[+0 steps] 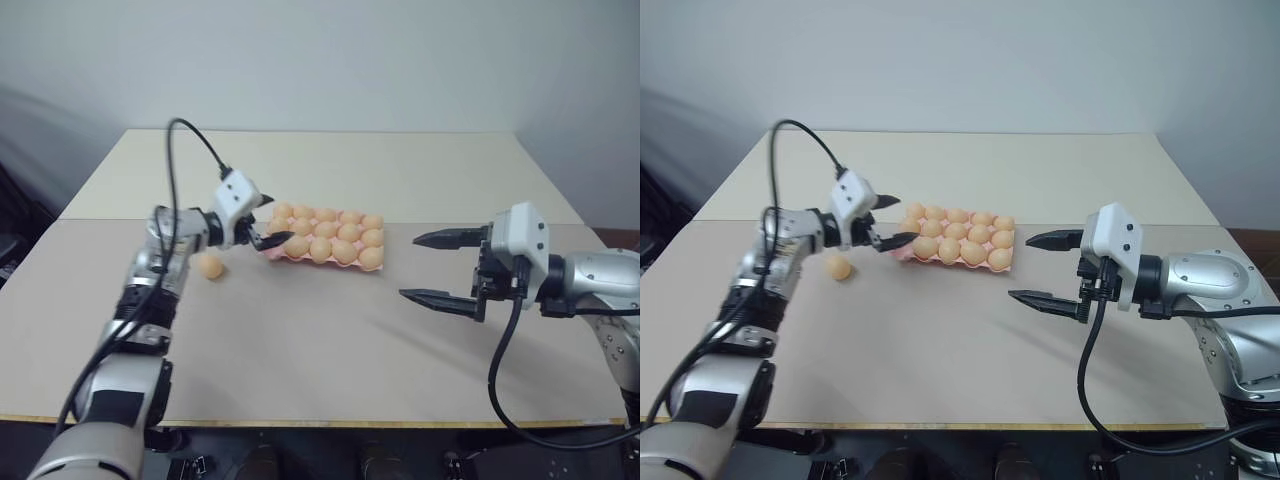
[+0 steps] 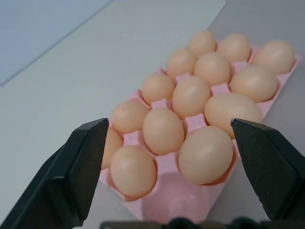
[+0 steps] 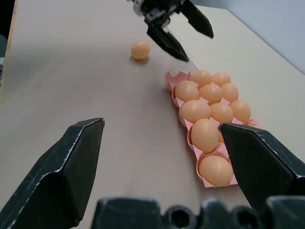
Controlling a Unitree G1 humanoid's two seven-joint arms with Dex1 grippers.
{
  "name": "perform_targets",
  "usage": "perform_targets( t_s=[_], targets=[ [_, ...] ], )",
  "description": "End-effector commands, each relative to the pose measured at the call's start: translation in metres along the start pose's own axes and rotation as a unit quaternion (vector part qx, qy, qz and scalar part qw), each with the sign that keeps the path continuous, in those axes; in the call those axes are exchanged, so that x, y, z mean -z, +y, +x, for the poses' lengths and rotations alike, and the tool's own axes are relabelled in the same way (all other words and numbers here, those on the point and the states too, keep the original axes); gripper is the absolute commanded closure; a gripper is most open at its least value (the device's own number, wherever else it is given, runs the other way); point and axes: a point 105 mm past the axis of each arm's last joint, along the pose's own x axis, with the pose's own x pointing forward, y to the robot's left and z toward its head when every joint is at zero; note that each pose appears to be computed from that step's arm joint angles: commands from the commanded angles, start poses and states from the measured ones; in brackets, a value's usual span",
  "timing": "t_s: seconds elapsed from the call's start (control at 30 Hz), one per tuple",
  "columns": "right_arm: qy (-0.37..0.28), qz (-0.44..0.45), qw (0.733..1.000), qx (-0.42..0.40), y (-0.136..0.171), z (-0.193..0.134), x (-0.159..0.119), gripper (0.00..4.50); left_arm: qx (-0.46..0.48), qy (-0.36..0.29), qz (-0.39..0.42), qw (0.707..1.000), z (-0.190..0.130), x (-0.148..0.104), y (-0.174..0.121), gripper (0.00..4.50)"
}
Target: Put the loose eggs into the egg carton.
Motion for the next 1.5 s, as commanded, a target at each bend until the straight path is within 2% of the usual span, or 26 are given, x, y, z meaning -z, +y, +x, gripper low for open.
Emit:
perform_targets(
  t_s=[0.03, 0.2, 0.3, 0.43, 0.6, 0.93, 1.07, 1.2, 1.33, 1.5],
  targets=[
    [-0.015, -0.018, 1.0, -0.005, 0.0, -0.001, -0.008, 0.0, 0.004, -0.01, 0.01, 1.0, -0.045, -0.011, 0.006, 0.03],
    [-0.008, -0.017, 1.0, -0.011, -0.001, -0.001, -0.003, 0.0, -0.015, 0.01, 0.006, 1.0, -0.106, -0.01, 0.004, 0.03],
    [-0.009, -0.014, 1.0, -0.013, -0.001, -0.002, -0.003, 0.0, -0.012, 0.019, -0.005, 1.0, -0.129, -0.009, -0.006, 0.03],
    [-0.005, -0.011, 1.0, -0.018, -0.001, -0.003, -0.001, 0.0, -0.019, 0.046, -0.035, 0.998, -0.151, 0.003, -0.018, 0.03],
    [-0.002, -0.012, 1.0, -0.023, -0.002, -0.003, -0.001, 0.0, -0.027, 0.058, -0.053, 0.997, -0.161, 0.011, -0.029, 0.03],
    [-0.003, -0.011, 1.0, -0.021, -0.002, -0.003, -0.001, 0.0, -0.047, 0.051, -0.061, 0.996, -0.154, 0.011, -0.025, 0.03],
    [-0.005, -0.012, 1.0, -0.019, -0.001, -0.002, -0.002, 0.0, -0.118, 0.075, -0.079, 0.987, -0.138, 0.026, -0.006, 0.03],
    [-0.008, -0.016, 1.0, -0.019, -0.001, -0.001, -0.004, 0.0, -0.185, 0.082, -0.103, 0.974, -0.101, 0.044, 0.012, 0.03],
    [-0.011, -0.019, 1.0, -0.018, -0.001, 0.0, -0.006, 0.0, -0.191, 0.084, -0.135, 0.969, -0.08, 0.056, 0.011, 0.03],
    [-0.01, -0.021, 1.0, -0.012, 0.001, -0.002, -0.008, 0.0, -0.205, 0.105, -0.166, 0.959, -0.06, 0.087, 0.008, 0.03]
  ],
)
